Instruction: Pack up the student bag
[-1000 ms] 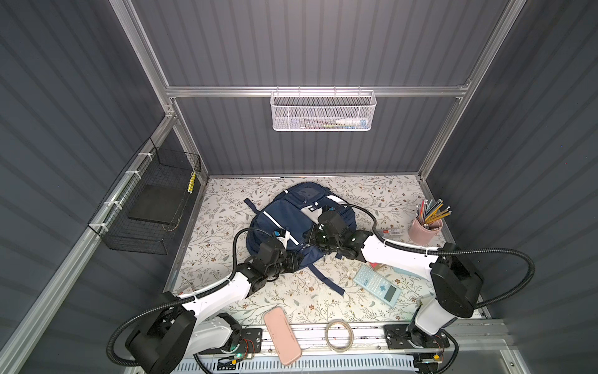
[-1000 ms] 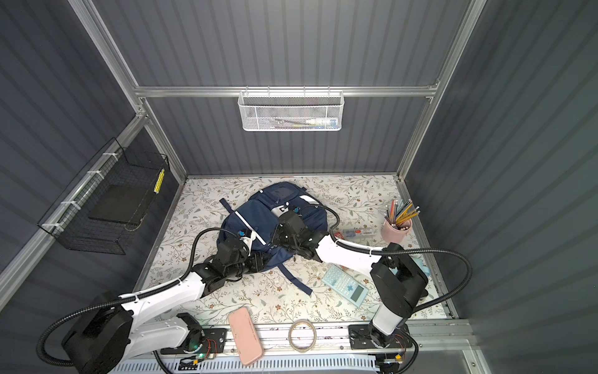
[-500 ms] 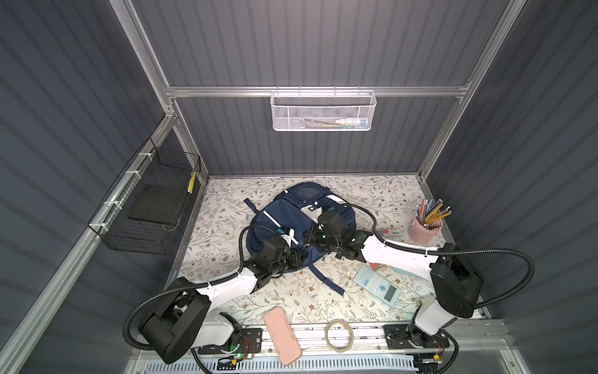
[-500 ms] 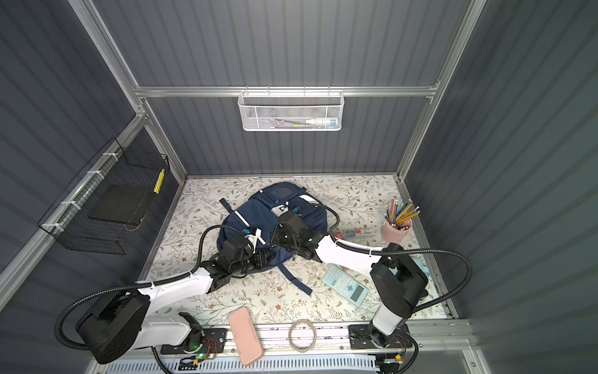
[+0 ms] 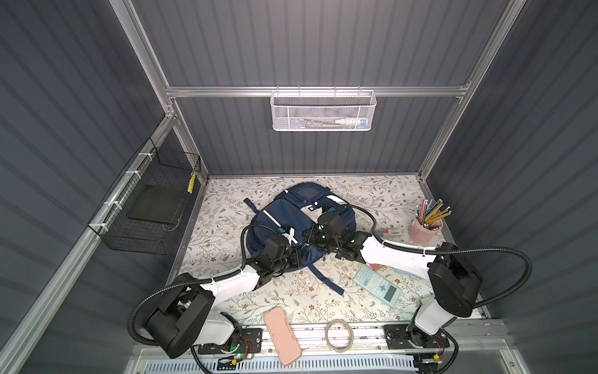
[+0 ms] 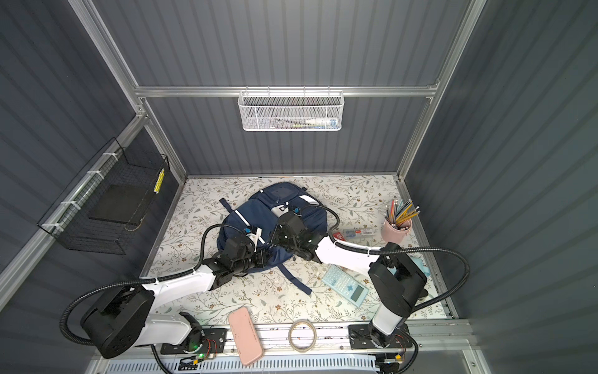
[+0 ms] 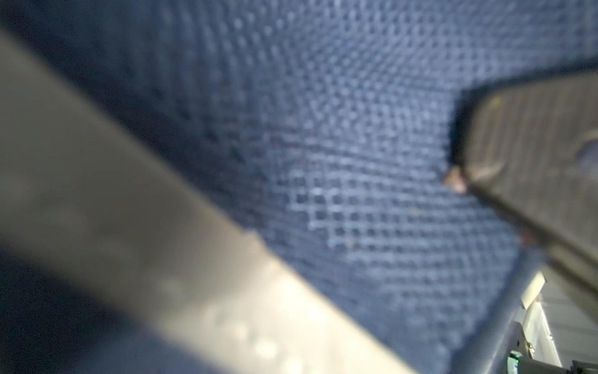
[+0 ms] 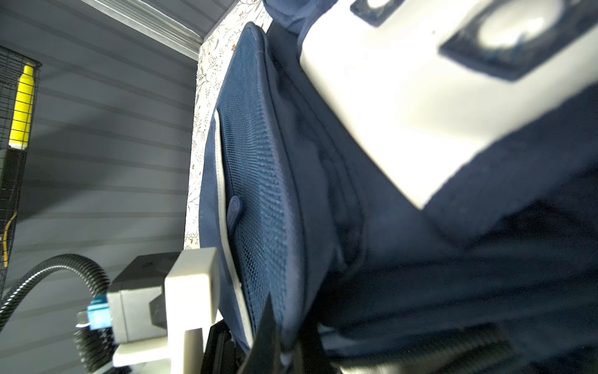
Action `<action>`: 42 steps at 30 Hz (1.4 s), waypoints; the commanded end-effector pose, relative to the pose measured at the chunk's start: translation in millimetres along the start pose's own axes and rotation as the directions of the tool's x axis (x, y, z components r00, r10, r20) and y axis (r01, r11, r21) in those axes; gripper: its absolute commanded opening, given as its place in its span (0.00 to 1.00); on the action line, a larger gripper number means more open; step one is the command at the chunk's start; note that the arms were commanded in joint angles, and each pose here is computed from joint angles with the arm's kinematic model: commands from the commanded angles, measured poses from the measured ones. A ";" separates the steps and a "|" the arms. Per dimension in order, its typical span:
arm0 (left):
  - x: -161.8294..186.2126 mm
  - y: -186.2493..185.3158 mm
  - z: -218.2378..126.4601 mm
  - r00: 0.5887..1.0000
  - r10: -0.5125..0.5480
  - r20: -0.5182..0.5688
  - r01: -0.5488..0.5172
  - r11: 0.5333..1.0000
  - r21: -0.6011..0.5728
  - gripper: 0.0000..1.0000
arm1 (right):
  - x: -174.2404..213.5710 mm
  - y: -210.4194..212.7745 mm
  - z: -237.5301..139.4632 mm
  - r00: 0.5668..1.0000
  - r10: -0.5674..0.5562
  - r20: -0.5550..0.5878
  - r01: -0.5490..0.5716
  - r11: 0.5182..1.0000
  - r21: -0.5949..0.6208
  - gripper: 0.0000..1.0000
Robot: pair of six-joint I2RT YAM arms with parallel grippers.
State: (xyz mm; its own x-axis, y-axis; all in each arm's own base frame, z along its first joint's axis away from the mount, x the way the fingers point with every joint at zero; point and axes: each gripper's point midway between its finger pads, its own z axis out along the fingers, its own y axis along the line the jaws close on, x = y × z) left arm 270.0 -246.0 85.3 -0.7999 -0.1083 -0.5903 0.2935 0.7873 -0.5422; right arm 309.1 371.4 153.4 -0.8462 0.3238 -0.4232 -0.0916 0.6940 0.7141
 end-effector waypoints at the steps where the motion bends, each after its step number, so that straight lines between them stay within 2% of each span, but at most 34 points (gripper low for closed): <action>1: -40.8 -10.3 -13.7 0.989 0.055 0.136 -0.053 0.998 -0.017 0.00 | 16.9 30.8 -9.2 0.997 -0.044 -0.065 0.037 0.993 -0.110 0.00; 3: -41.2 -15.1 -15.7 0.987 0.082 0.136 -0.083 0.997 0.000 0.14 | 16.3 28.9 -8.9 0.997 -0.034 -0.070 0.026 0.993 -0.111 0.00; 5: -44.0 -14.3 -17.2 0.984 0.102 0.145 -0.101 0.995 -0.016 0.16 | 16.3 29.9 -8.5 0.997 -0.035 -0.073 0.026 0.993 -0.114 0.00; 8: -50.3 -9.5 -20.6 0.973 0.153 0.170 -0.142 0.987 -0.080 0.29 | 17.7 31.8 -7.3 0.996 -0.034 -0.083 0.024 0.993 -0.120 0.00; 11: -56.0 -6.0 -23.2 0.955 0.237 0.179 -0.211 0.965 -0.156 0.35 | 18.2 31.7 -6.4 0.996 -0.029 -0.086 0.018 0.992 -0.122 0.00; 14: -61.5 -3.8 -30.3 0.942 0.268 0.204 -0.228 0.953 -0.199 0.39 | 19.6 31.7 -5.3 0.995 -0.028 -0.092 0.017 0.992 -0.123 0.00; 17: -66.5 -4.1 -38.1 0.934 0.297 0.202 -0.250 0.941 -0.226 0.39 | 20.2 29.6 -4.2 0.995 -0.024 -0.094 0.013 0.993 -0.118 0.00; 20: -72.6 -14.1 -43.9 0.927 0.305 0.221 -0.263 0.944 -0.198 0.40 | 20.0 26.8 -2.2 0.995 -0.020 -0.099 0.008 0.993 -0.115 0.00; 24: -69.0 -5.4 -34.2 0.924 0.348 0.157 -0.304 0.919 -0.250 0.41 | 19.3 28.7 -0.5 0.994 -0.017 -0.107 0.003 0.992 -0.126 0.00; 30: -78.9 -11.0 -49.3 0.899 0.390 0.202 -0.334 0.906 -0.262 0.41 | 24.1 23.7 3.0 0.992 0.005 -0.122 -0.021 0.991 -0.130 0.00; 36: -77.1 -9.6 -39.4 0.885 0.450 0.122 -0.404 0.870 -0.282 0.41 | 29.7 24.9 10.1 0.988 0.025 -0.154 -0.050 0.986 -0.156 0.00; 38: -77.4 -7.7 -40.0 0.885 0.448 0.127 -0.399 0.870 -0.290 0.41 | 29.8 25.6 9.5 0.987 0.023 -0.156 -0.048 0.986 -0.158 0.00; 42: -88.3 -10.9 -52.0 0.873 0.449 0.187 -0.382 0.871 -0.307 0.33 | 27.9 21.5 6.6 0.990 0.013 -0.144 -0.034 0.990 -0.140 0.00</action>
State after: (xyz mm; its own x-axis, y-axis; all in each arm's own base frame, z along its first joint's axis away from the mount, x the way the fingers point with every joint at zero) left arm 279.5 -216.1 117.2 -0.6212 0.2270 -0.7500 0.4462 0.8893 -0.1004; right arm 316.5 387.4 159.6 -0.8603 0.3518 -0.3690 -0.0930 0.6033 0.7921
